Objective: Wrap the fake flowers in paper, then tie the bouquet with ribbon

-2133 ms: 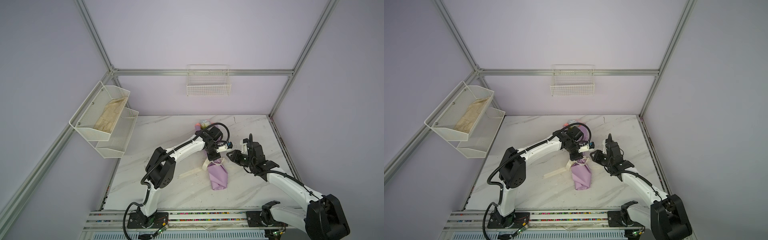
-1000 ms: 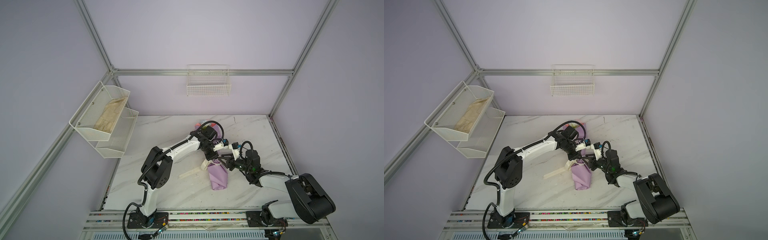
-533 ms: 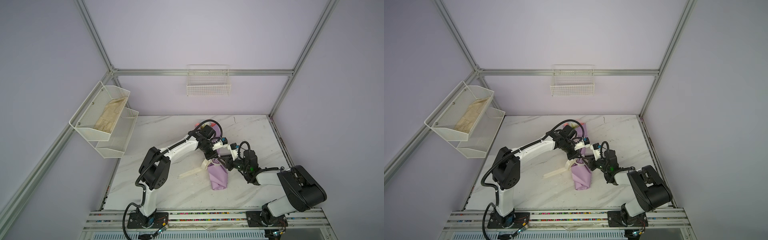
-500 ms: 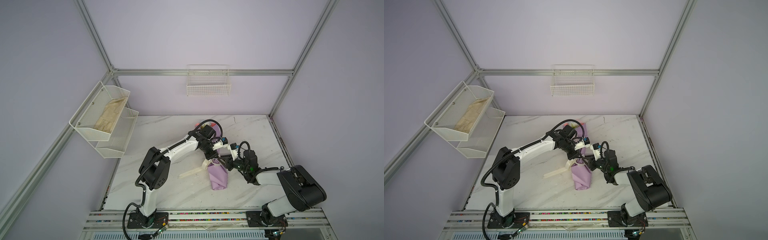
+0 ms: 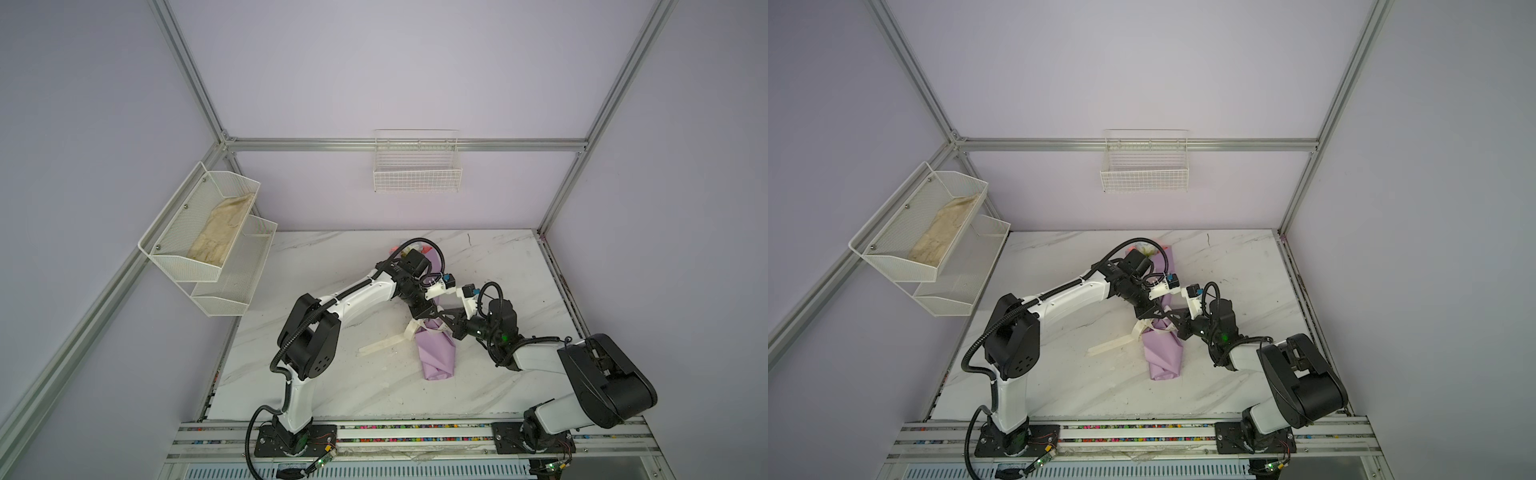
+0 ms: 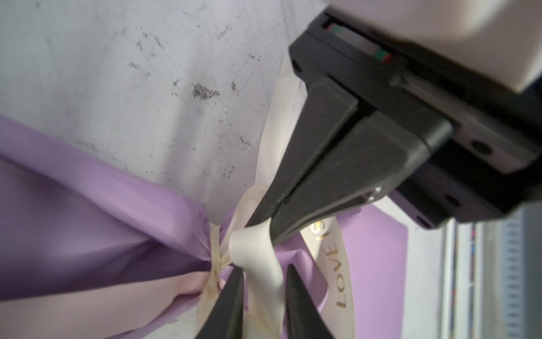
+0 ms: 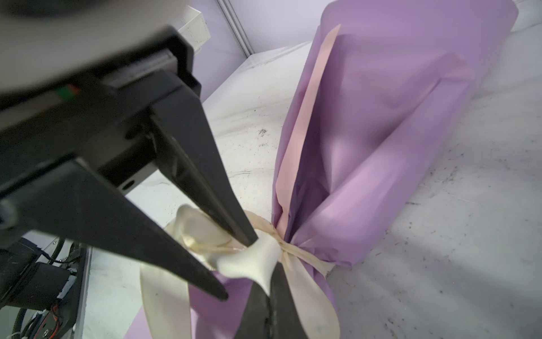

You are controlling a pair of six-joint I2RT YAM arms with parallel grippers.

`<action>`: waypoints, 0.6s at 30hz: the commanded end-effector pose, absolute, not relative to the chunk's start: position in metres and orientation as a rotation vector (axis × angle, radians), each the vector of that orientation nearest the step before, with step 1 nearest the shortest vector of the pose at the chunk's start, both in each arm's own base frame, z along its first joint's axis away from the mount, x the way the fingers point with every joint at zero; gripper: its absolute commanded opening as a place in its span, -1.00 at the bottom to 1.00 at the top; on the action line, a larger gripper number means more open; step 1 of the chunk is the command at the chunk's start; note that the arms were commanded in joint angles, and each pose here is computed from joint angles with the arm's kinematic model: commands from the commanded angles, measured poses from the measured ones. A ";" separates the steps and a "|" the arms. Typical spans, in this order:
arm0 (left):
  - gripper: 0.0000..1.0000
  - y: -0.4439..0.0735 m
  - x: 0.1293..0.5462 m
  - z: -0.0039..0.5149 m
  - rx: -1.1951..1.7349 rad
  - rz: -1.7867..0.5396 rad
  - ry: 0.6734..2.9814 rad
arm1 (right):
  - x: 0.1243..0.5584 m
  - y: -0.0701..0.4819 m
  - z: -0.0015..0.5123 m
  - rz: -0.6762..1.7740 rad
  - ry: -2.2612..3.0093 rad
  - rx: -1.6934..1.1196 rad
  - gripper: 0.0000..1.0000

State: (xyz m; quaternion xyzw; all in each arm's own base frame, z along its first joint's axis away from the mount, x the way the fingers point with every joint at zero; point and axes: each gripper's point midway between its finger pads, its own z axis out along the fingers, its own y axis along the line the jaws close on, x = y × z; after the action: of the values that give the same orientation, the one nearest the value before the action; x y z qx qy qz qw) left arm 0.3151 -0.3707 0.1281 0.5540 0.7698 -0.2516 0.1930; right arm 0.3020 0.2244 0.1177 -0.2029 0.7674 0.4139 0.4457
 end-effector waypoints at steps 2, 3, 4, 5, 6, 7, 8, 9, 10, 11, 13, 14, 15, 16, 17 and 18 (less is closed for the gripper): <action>-0.18 -0.366 0.314 0.161 1.440 -0.739 2.126 | 0.307 0.221 0.125 0.993 1.903 -0.470 -1.00; -0.11 -0.365 0.314 0.168 1.410 -0.756 2.112 | 0.307 0.220 0.123 0.995 1.915 -0.458 -1.00; -0.04 -0.361 0.314 0.175 1.375 -0.781 2.096 | 0.307 0.220 0.122 1.001 1.924 -0.447 -1.00; 0.03 -0.357 0.314 0.184 1.328 -0.795 2.085 | 0.307 0.220 0.121 1.005 1.936 -0.434 -1.00; 0.08 -0.352 0.315 0.189 1.284 -0.807 2.079 | 0.308 0.219 0.119 1.003 1.948 -0.420 -1.00; 0.12 -0.348 0.313 0.195 1.251 -0.831 2.069 | 0.308 0.219 0.118 1.006 1.963 -0.407 -1.00; 0.16 -0.342 0.311 0.199 1.212 -0.843 2.067 | 0.309 0.218 0.117 1.008 1.977 -0.389 -1.00; 0.18 -0.336 0.312 0.201 1.171 -0.838 2.074 | 0.311 0.217 0.116 1.007 1.987 -0.372 -1.00; 0.18 -0.329 0.312 0.200 1.123 -0.833 2.091 | 0.311 0.217 0.115 1.011 1.996 -0.357 -1.00; 0.18 -0.321 0.311 0.195 1.074 -0.838 2.114 | 0.312 0.217 0.116 1.018 1.997 -0.348 -1.00; 0.19 -0.311 0.307 0.184 0.988 -0.871 2.154 | 0.313 0.218 0.115 1.027 2.013 -0.332 -1.00; 0.19 -0.307 0.300 0.174 0.971 -0.894 2.180 | 0.314 0.218 0.116 1.030 2.018 -0.324 -1.00; 0.19 -0.304 0.296 0.166 0.961 -0.902 2.201 | 0.315 0.218 0.115 1.031 2.027 -0.318 -1.00; 0.19 -0.301 0.291 0.158 0.941 -0.910 2.228 | 0.316 0.218 0.117 1.036 2.026 -0.313 -1.00; 0.19 -0.298 0.289 0.152 0.917 -0.912 2.248 | 0.316 0.218 0.118 1.039 2.028 -0.307 -1.00; 0.19 -0.296 0.285 0.146 0.899 -0.926 2.259 | 0.316 0.219 0.118 1.042 2.028 -0.304 -1.00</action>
State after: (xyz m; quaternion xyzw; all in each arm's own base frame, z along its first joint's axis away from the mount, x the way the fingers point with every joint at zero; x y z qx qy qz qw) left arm 0.2943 -0.2968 0.1598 0.3770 0.8243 -0.3137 0.2829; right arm 0.3113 0.2174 0.1106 -0.1318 0.8051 0.4094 0.4084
